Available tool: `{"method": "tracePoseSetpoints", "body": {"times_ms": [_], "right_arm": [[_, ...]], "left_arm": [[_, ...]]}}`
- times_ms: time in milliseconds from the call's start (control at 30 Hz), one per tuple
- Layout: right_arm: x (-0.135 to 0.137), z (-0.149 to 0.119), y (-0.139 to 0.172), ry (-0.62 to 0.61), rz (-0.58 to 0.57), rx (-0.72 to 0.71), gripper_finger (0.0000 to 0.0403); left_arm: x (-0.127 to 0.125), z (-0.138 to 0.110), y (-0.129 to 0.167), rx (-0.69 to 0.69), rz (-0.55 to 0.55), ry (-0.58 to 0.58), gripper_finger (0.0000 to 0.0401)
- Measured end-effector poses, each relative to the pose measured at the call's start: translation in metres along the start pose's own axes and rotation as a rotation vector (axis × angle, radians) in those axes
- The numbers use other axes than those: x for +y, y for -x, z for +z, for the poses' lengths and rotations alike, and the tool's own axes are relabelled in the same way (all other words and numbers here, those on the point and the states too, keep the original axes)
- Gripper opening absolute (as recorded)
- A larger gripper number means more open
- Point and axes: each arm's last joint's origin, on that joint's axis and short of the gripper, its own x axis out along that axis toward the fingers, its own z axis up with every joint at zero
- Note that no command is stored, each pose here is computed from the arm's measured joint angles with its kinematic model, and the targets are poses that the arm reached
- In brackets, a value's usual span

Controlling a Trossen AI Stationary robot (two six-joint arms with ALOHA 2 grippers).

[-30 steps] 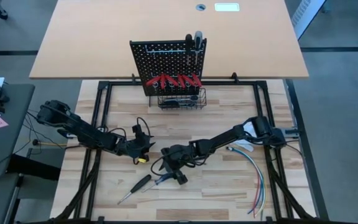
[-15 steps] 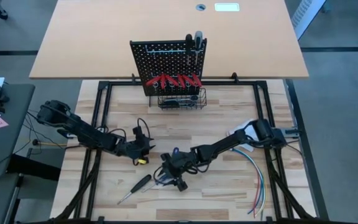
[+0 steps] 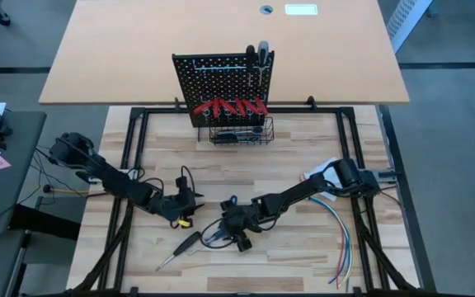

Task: Hang tools onto peg board
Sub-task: Hang the transparent screwdriver on the pegboard

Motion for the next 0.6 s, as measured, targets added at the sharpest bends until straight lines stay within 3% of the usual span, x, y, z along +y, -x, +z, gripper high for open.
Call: {"method": "tracePoseSetpoints", "body": {"times_ms": [333,467,600], "right_arm": [[0.002,-0.005,0.002,-0.022,-0.026,0.083,0.0085],[-0.004,-0.002,0.025,-0.133,-0.035,0.199,0.0084],[-0.014,0.003,0.056,-0.331,-0.078,0.297,0.0084]], "left_arm": [[-0.009,0.007,0.005,-0.088,-0.048,-0.055,0.0138],[-0.011,0.009,0.005,-0.100,-0.105,-0.147,0.0138],[-0.015,0.014,0.006,-0.140,-0.212,-0.241,0.0138]]}}
